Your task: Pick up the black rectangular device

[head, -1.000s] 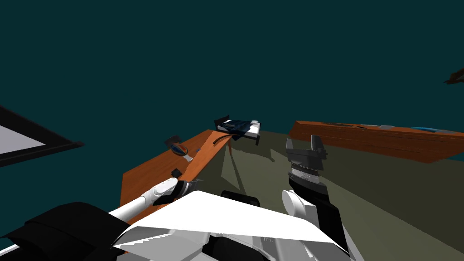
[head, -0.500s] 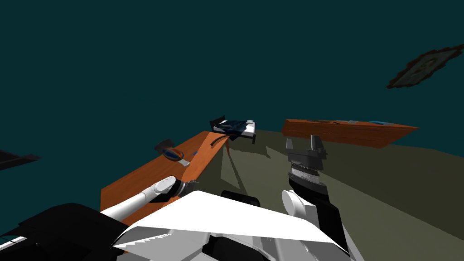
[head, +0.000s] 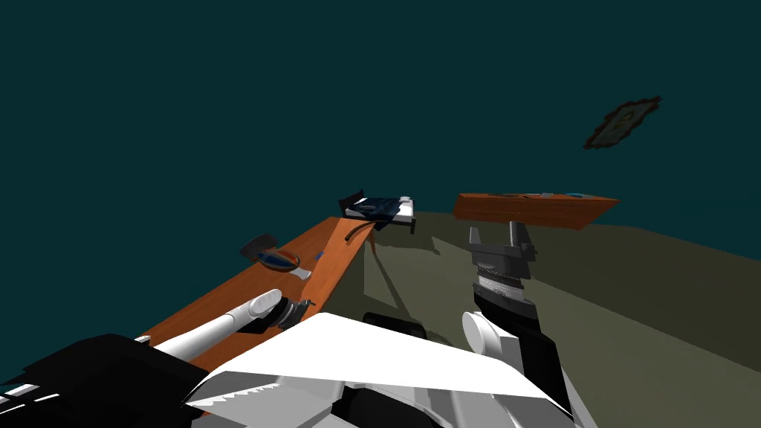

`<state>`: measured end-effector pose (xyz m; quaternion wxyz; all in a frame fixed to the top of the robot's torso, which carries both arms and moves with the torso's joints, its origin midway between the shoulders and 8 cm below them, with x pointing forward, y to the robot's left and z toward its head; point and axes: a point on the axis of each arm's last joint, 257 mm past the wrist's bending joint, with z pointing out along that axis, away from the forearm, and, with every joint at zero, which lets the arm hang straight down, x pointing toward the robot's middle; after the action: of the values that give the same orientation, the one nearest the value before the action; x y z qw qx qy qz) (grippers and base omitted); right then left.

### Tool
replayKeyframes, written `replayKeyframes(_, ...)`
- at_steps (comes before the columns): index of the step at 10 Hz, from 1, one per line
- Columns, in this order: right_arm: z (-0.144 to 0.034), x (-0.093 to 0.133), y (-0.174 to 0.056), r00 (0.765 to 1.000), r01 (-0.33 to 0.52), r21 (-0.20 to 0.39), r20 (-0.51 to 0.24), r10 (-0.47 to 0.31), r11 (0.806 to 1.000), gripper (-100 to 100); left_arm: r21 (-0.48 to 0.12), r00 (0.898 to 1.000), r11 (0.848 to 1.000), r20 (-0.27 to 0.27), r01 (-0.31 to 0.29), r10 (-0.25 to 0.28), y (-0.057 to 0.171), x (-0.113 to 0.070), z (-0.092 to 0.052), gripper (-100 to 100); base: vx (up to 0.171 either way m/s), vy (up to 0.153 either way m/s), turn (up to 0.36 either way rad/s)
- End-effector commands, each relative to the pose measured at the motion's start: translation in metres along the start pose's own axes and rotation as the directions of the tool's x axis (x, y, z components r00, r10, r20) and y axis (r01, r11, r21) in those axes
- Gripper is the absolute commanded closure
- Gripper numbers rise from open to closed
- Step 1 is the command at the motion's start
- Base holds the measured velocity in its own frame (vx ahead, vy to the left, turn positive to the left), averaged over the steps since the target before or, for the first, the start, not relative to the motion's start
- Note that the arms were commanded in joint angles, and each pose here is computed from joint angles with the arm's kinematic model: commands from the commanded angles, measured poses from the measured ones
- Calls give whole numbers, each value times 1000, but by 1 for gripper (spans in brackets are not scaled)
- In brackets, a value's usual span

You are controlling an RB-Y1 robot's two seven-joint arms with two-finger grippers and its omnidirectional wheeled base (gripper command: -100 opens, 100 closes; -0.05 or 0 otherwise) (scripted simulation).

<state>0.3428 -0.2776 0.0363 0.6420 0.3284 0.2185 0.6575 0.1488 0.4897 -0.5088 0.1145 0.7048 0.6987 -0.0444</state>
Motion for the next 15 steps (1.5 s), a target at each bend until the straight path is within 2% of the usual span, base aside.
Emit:
replayKeyframes(1, 0, 0, 0, 1000, 0, 0, 0, 0, 1000, 0, 42, 998, 999, -54, -28, 30, -9, 26, -11, -100, -35, 219, -249)
replayKeyframes(4, 0, 0, 0, 1000, 0, 0, 0, 0, 1000, 0, 100, 988, 993, -141, -56, 69, -21, 69, -31, -100, -32, 275, -172)
replayKeyframes(5, 0, 0, 0, 1000, 0, 0, 0, 0, 1000, 0, 100, 988, 993, -141, -56, 69, -21, 69, -31, -100, 3, 176, -28)
replayKeyframes(6, 0, 0, 0, 1000, 0, 0, 0, 0, 1000, 0, 109, 984, 992, -161, -59, 76, -22, 78, -37, -100, 6, 115, -28)
replayKeyframes(7, 0, 0, 0, 1000, 0, 0, 0, 0, 1000, 0, 104, 986, 993, -151, -56, 71, -21, 73, -34, -100, 2, 52, -16)
replayKeyframes(8, 0, 0, 0, 1000, 0, 0, 0, 0, 1000, 0, 105, 985, 993, -153, -57, 73, -21, 74, -35, 0, 0, 12, 0)
replayKeyframes(9, 0, 0, 0, 1000, 0, 0, 0, 0, 1000, 0, 111, 983, 990, -153, -86, 103, -32, 71, -30, -100, 86, 28, 218)
replayKeyframes(14, 0, 0, 0, 1000, 0, 0, 0, 0, 1000, 0, 124, 974, 980, -147, -157, 175, -59, 62, -20, -100, 151, 0, 148)
replayKeyframes(15, 0, 0, 0, 1000, 0, 0, 0, 0, 1000, 0, 128, 969, 975, -144, -184, 202, -70, 57, -17, -100, 166, 25, 259)
